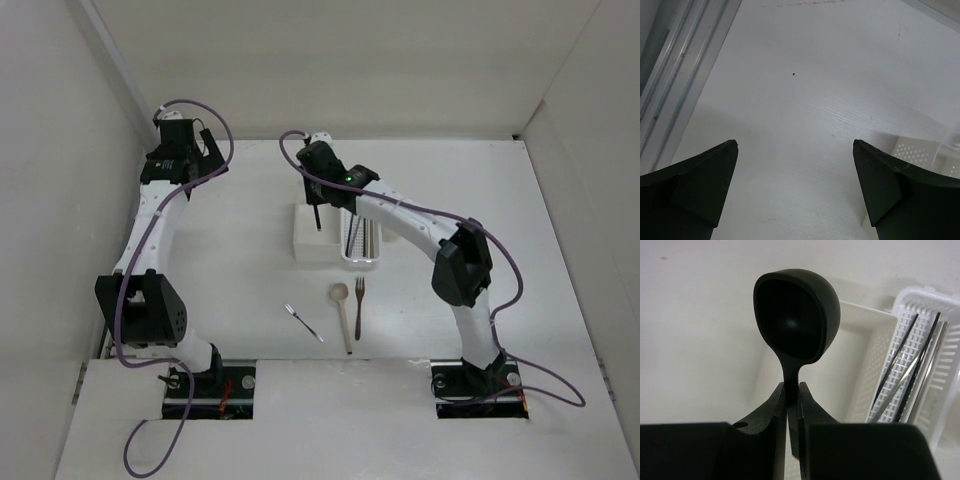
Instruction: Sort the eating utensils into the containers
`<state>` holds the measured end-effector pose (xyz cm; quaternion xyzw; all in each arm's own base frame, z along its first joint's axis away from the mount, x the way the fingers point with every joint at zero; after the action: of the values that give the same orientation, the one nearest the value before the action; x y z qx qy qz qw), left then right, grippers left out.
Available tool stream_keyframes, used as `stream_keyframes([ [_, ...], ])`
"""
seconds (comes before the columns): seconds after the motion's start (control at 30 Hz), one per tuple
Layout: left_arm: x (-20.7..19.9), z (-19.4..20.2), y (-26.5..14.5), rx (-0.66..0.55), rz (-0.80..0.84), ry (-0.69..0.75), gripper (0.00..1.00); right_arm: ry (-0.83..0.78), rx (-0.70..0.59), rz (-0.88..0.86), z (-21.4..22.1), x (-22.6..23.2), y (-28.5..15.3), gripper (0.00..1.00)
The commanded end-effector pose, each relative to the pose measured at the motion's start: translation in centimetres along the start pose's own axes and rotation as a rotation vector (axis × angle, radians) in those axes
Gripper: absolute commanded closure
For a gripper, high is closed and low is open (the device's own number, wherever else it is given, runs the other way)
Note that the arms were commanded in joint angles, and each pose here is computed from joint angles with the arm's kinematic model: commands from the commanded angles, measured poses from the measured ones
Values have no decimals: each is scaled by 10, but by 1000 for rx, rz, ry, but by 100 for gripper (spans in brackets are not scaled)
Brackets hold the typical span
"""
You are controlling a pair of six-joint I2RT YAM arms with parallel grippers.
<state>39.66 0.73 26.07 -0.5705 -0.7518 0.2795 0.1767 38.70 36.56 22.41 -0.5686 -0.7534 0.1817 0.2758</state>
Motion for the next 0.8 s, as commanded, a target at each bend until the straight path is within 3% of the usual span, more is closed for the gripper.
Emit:
stream_keyframes([
  [0.0, 5, -10, 2, -19, -15, -13, 0, 56, -56, -81, -36, -3, -8, 100],
  [0.33, 6, -8, 11, 8, 9, -22, 0, 130, 144, -53, 27, -28, 38, 98],
  [0.5, 9, -6, 9, 5, -1, -22, 0, 154, 151, -57, 31, -36, 45, 83],
  [0.57, 9, -6, 9, 5, -1, -22, 0, 148, 135, -67, 24, -34, 41, 58],
  [0.63, 7, -8, 6, -1, 11, -24, 0, 136, 122, -91, 16, -30, 35, 46],
  [0.77, 4, -8, 5, 4, 32, -33, 0, 123, 29, -133, -21, -24, 6, 45],
])
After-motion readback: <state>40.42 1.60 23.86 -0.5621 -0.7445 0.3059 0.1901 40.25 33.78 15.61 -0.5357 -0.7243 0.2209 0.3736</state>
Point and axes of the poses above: each gripper's point midway between its finger pads, its own y axis out along the fingers, its own x axis along the line the jaws close on, z = x × y, the point moved 4 cm from there along -y, back along the fingers, and after that the axes turned 8 degrees about y, right-handed, at the moved point
